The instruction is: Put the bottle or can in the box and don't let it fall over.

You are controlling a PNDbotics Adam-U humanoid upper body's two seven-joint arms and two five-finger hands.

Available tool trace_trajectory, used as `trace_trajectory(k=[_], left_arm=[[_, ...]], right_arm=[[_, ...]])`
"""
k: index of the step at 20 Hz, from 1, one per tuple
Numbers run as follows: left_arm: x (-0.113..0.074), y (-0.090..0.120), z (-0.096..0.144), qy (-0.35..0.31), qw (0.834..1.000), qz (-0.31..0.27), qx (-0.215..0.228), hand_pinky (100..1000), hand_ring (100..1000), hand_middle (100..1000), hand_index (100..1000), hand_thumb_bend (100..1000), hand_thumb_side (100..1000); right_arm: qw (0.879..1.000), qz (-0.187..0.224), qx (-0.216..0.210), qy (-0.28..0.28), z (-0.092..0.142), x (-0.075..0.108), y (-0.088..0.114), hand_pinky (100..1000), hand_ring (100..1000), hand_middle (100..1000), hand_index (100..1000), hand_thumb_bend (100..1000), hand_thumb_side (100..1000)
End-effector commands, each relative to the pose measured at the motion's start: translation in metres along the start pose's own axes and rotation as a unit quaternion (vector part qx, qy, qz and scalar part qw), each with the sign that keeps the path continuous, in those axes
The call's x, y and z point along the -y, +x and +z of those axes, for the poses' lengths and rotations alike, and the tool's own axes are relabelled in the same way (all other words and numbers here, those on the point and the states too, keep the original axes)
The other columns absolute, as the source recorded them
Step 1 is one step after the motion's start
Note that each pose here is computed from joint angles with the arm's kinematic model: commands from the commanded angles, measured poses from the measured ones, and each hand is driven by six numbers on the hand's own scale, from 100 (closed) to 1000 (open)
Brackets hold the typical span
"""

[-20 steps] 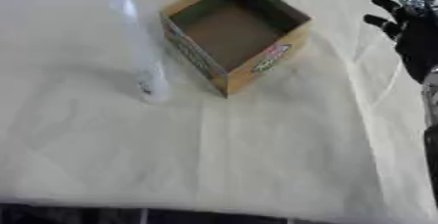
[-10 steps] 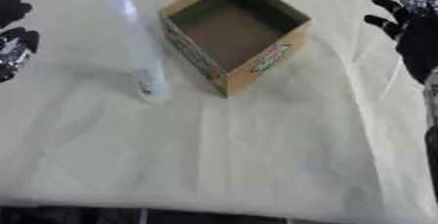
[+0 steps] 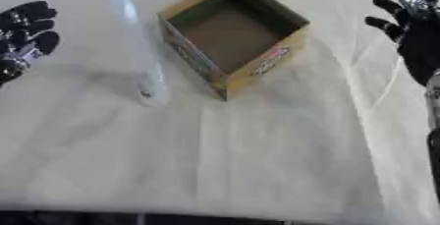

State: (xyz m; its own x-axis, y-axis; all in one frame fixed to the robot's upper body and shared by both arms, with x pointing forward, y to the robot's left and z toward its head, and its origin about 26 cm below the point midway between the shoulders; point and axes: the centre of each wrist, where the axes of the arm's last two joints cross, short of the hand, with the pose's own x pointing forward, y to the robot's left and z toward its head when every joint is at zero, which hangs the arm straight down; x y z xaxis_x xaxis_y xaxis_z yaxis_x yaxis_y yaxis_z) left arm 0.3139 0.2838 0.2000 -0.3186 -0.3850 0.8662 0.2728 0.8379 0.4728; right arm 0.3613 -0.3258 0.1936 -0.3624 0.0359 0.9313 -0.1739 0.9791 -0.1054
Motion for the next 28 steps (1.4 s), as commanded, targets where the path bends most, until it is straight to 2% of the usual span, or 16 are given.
trace_trajectory(k=[1,5,6,7,8,10,20,28], left_arm=[[-0.007,0.007,-0.001,-0.008,1.000,-0.029,0.006,1000,1000,924,973,374,496],[-0.005,0.007,-0.003,-0.022,0.999,-0.024,0.006,1000,1000,925,978,364,518],[-0.005,0.008,-0.003,-0.026,0.999,-0.024,0.007,1000,1000,926,980,377,484],[-0.004,0.008,-0.004,-0.031,0.999,-0.025,0.007,1000,1000,926,979,394,418],[-0.003,0.008,-0.004,-0.036,0.999,-0.026,0.007,1000,1000,927,977,425,271],[-0.001,0.008,-0.005,-0.049,0.999,-0.024,0.008,1000,1000,928,977,444,168],[0.005,0.008,-0.014,-0.079,0.997,-0.008,0.007,1000,1000,929,982,429,208],[0.017,0.007,-0.029,-0.097,0.995,0.004,-0.007,1000,1000,922,977,421,255]], right_arm=[[1.000,0.003,0.012,0.002,-0.003,0.001,0.011,887,1000,972,783,100,623],[1.000,0.002,0.008,0.001,-0.003,0.001,0.011,885,1000,967,779,100,621],[1.000,0.002,0.008,0.001,-0.003,0.001,0.011,884,1000,966,778,100,621],[1.000,0.001,0.008,0.001,-0.003,0.000,0.011,884,1000,965,777,100,620],[1.000,0.001,0.007,0.000,-0.003,0.000,0.010,884,1000,964,776,100,621],[1.000,-0.001,0.005,0.000,-0.003,0.000,0.010,882,1000,961,774,100,622],[1.000,-0.005,-0.001,0.000,-0.003,-0.001,0.008,879,1000,950,764,100,621],[1.000,-0.007,-0.003,0.006,-0.004,-0.003,0.008,881,1000,970,767,100,609]])
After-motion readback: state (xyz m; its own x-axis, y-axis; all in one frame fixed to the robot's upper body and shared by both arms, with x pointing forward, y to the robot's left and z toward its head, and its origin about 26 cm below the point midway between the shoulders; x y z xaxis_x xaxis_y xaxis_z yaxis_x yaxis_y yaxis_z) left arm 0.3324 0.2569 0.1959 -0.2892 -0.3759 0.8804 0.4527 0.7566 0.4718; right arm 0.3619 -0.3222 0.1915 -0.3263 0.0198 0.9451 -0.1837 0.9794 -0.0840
